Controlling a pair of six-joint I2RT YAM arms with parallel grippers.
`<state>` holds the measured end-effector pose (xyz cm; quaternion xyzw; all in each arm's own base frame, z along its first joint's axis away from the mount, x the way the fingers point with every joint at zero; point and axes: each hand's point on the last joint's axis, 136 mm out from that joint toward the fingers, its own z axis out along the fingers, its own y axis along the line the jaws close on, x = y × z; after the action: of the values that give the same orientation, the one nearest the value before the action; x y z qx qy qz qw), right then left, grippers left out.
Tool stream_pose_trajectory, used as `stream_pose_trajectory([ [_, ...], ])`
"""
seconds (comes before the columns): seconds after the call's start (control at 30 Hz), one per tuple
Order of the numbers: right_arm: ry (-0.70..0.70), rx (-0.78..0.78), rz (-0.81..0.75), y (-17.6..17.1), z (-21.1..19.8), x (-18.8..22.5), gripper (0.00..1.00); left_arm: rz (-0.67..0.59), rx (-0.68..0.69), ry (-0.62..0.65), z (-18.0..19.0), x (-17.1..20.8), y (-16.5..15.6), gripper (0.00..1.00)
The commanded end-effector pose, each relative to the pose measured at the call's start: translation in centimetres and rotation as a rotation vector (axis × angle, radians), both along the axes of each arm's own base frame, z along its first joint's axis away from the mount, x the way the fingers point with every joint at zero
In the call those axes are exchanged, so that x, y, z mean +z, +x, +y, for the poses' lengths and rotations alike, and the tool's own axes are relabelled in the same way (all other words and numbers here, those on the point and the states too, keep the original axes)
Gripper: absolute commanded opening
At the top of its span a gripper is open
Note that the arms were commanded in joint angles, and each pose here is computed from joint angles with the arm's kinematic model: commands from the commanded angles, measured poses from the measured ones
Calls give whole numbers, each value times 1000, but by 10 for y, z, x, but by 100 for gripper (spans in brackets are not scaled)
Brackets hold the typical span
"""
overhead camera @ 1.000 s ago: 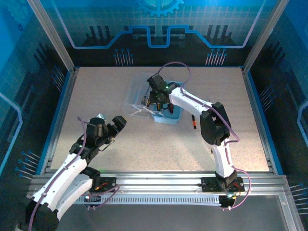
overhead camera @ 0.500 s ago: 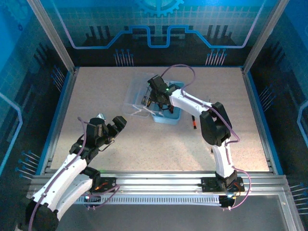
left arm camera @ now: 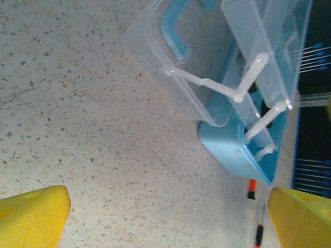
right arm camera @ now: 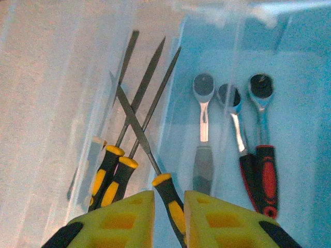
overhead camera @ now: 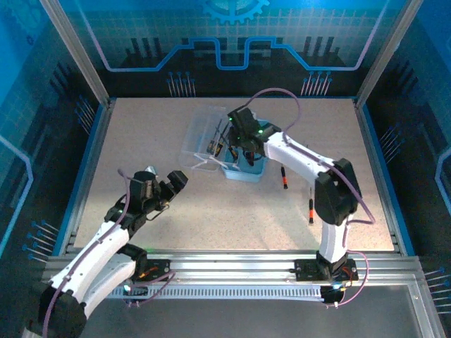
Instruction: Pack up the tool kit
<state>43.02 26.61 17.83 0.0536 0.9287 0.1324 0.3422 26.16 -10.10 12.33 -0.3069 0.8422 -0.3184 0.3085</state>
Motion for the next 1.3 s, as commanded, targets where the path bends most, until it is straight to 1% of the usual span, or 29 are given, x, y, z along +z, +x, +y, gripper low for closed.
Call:
stream_pose_trajectory([
  [0.0, -49, -2, -29, -8, -41, 17, 23, -70, -54, 55, -5, 25, 21, 98],
  [0.07, -96, -23, -9, -20, -70, 12, 26, -76, -83, 111, -6, 34, 33, 98],
  [0.17, -145, -71, 36, -40, -123, -3, 30, -68, -70, 230, 3, 47, 53, 99],
  [0.2, -150, -76, 65, -48, -139, -10, 33, -73, -59, 267, 6, 52, 61, 99],
  [0.3, -163, -55, 180, -72, -170, -37, 37, -98, -52, 358, 11, 65, 86, 99],
  [0.4, -197, -40, 247, -93, -183, -61, 41, -85, -55, 411, 11, 69, 112, 99],
  [0.5, -178, -30, 298, -107, -184, -85, 46, -41, -87, 453, 7, 62, 138, 99],
  [0.63, -154, 1, 345, -109, -177, -108, 47, 1, -154, 500, 0, 51, 166, 99],
  [0.77, -153, 8, 380, -100, -175, -128, 47, 14, -211, 495, -10, 44, 183, 99],
  [0.87, -141, 21, 411, -95, -170, -142, 47, 24, -223, 482, -14, 40, 186, 99],
  [1.0, -138, 27, 441, -91, -166, -156, 44, 1, -257, 395, -28, 37, 181, 98],
  [1.03, -144, 22, 446, -90, -168, -159, 44, -4, -271, 368, -33, 35, 179, 97],
  [1.13, -159, 13, 450, -89, -170, -162, 37, 7, -302, 315, -42, 30, 171, 95],
  [1.27, -183, -5, 453, -89, -175, -166, 21, 20, -328, 273, -49, 22, 159, 93],
])
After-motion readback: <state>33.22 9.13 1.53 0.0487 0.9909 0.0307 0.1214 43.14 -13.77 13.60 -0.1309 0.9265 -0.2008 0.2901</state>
